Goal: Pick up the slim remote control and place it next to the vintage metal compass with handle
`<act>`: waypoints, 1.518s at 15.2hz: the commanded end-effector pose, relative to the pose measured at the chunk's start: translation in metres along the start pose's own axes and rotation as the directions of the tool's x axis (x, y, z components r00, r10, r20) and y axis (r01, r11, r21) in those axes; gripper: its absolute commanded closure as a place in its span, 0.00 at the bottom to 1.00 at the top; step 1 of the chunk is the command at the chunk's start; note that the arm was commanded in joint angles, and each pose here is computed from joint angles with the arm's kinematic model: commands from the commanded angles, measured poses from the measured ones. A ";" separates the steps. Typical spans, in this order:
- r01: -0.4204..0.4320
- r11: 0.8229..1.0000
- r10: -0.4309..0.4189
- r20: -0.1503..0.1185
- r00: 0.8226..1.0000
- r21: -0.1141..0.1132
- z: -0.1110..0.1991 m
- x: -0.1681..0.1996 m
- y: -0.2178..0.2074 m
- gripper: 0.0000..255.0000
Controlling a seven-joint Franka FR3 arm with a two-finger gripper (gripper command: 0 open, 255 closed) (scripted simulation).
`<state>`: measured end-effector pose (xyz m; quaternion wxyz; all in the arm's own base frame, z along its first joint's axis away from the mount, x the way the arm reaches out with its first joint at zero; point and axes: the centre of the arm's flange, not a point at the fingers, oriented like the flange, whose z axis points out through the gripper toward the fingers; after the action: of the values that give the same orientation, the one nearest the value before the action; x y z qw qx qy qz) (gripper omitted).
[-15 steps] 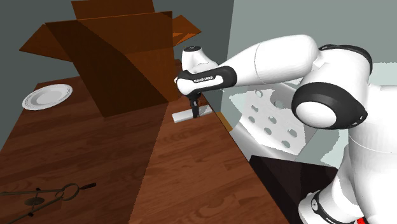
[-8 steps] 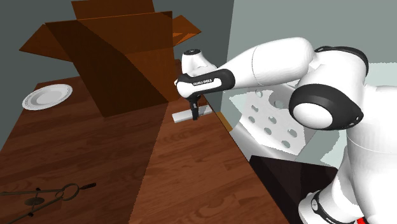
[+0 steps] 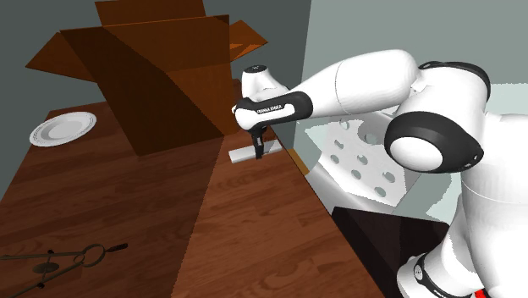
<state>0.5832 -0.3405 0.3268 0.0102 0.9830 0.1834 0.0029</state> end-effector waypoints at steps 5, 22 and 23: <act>0.000 1.000 0.000 0.001 1.000 0.001 -0.004 0.000 0.000 1.00; 0.000 1.000 0.000 0.001 1.000 0.001 -0.094 0.000 0.002 1.00; 0.000 1.000 0.000 0.001 1.000 0.001 -0.099 0.000 0.002 1.00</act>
<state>0.5833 -0.3397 0.4205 0.0097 0.9830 0.1832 0.0024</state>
